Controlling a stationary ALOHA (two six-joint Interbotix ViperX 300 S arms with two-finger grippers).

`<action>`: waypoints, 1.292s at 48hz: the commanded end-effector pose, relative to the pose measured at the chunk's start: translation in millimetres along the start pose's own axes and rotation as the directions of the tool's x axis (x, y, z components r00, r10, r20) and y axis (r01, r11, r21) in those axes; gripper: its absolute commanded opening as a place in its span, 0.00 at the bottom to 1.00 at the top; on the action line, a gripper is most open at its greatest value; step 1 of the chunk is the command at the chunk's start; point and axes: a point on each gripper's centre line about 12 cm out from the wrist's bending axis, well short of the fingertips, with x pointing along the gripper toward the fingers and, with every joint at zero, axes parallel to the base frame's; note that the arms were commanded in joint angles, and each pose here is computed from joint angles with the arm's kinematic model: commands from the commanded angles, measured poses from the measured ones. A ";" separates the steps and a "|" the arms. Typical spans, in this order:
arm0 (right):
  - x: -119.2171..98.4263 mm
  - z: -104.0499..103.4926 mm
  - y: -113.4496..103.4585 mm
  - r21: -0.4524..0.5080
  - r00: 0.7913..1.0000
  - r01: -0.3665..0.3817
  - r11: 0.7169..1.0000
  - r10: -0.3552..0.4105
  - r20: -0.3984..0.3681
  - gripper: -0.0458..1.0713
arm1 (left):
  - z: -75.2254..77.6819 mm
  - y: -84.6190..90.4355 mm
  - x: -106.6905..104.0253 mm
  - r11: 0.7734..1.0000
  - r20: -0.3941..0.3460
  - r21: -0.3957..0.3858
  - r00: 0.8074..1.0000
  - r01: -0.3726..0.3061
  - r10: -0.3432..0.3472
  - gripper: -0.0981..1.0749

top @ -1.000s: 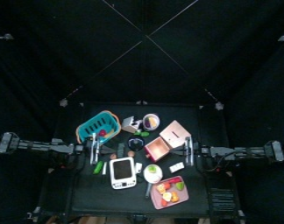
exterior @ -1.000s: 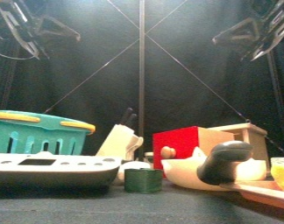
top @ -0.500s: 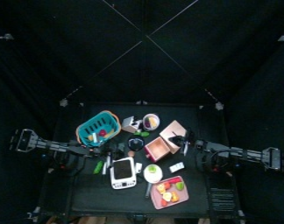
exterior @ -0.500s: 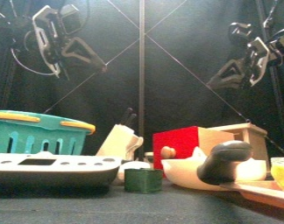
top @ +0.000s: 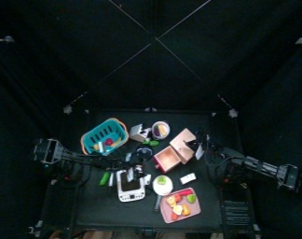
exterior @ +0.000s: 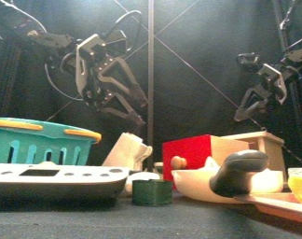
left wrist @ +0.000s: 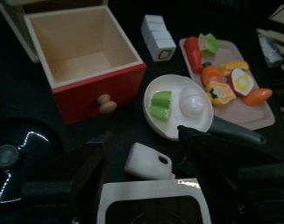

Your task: Grab drawer handle

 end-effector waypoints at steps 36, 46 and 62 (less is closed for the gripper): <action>2.4 -17.9 -8.7 0.012 0.998 0.032 0.999 -0.032 -0.057 0.07 | 41.3 11.9 52.8 0.990 -0.384 0.140 0.920 -0.026 0.079 0.88; 2.6 -23.3 -7.5 0.012 0.996 0.027 1.000 -0.026 -0.082 0.07 | 50.0 16.1 63.9 0.976 -0.414 0.195 0.894 -0.097 0.171 0.88; 2.6 -25.0 -7.5 0.017 0.995 0.027 0.999 -0.025 -0.093 0.07 | 38.6 19.9 76.8 0.954 -0.403 0.128 0.864 -0.272 0.301 0.88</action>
